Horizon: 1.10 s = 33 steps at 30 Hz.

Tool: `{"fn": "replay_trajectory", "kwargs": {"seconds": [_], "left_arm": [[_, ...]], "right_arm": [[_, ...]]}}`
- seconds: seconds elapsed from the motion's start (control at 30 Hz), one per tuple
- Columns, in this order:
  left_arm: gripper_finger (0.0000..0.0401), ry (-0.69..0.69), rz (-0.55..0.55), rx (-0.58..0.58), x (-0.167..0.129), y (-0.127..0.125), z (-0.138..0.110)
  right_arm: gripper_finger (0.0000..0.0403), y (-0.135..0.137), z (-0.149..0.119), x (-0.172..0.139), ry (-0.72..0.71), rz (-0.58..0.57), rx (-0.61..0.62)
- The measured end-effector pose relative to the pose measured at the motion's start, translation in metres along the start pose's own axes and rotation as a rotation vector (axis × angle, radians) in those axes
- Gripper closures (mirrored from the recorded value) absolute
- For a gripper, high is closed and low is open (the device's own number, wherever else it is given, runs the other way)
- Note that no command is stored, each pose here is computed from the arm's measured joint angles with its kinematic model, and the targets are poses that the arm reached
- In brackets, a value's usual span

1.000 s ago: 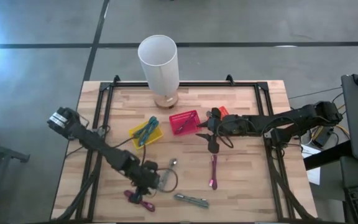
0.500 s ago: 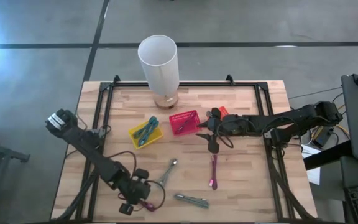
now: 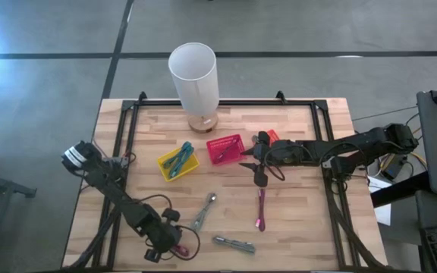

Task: Pick & Place USB Port
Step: Put the bottom pink charger cable into the red bin

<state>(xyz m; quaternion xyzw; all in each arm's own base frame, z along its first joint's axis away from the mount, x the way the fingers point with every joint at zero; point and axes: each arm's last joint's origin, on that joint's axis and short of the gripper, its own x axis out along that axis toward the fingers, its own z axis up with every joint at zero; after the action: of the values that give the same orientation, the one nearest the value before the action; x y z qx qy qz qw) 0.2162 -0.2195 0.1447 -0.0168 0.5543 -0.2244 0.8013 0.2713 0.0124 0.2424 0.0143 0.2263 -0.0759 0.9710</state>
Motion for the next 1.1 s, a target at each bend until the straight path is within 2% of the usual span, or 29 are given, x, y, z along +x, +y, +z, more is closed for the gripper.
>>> {"fn": "replay_trajectory", "kwargs": {"seconds": [0.23,0.33,0.47,0.63,0.77,0.9,1.1], "left_arm": [[0.0303,0.017,0.038,0.117,0.008,0.002,-0.002],[0.0334,0.006,0.036,0.158,0.004,0.002,-0.002],[0.0383,-0.012,0.032,0.158,-0.002,0.002,0.000],[0.0376,-0.119,0.106,0.143,-0.020,0.003,0.014],[0.0372,-0.257,0.180,0.103,-0.043,0.008,0.036],[0.0380,-0.385,0.262,0.026,-0.069,0.023,0.060],[0.0373,-0.505,0.443,-0.137,-0.097,0.071,0.090]], "right_arm": [[0.0225,0.000,0.000,0.000,0.000,0.000,0.000],[0.0225,0.000,0.000,0.000,0.000,0.000,-0.004],[0.0225,0.000,0.000,0.000,0.000,0.000,-0.025],[0.0225,0.000,0.000,0.000,0.000,-0.001,-0.025],[0.0225,0.000,0.000,0.000,0.000,-0.001,-0.025],[0.0225,0.000,0.000,0.000,0.000,-0.001,-0.025],[0.0225,0.000,0.000,0.000,0.000,0.000,-0.026]]}}
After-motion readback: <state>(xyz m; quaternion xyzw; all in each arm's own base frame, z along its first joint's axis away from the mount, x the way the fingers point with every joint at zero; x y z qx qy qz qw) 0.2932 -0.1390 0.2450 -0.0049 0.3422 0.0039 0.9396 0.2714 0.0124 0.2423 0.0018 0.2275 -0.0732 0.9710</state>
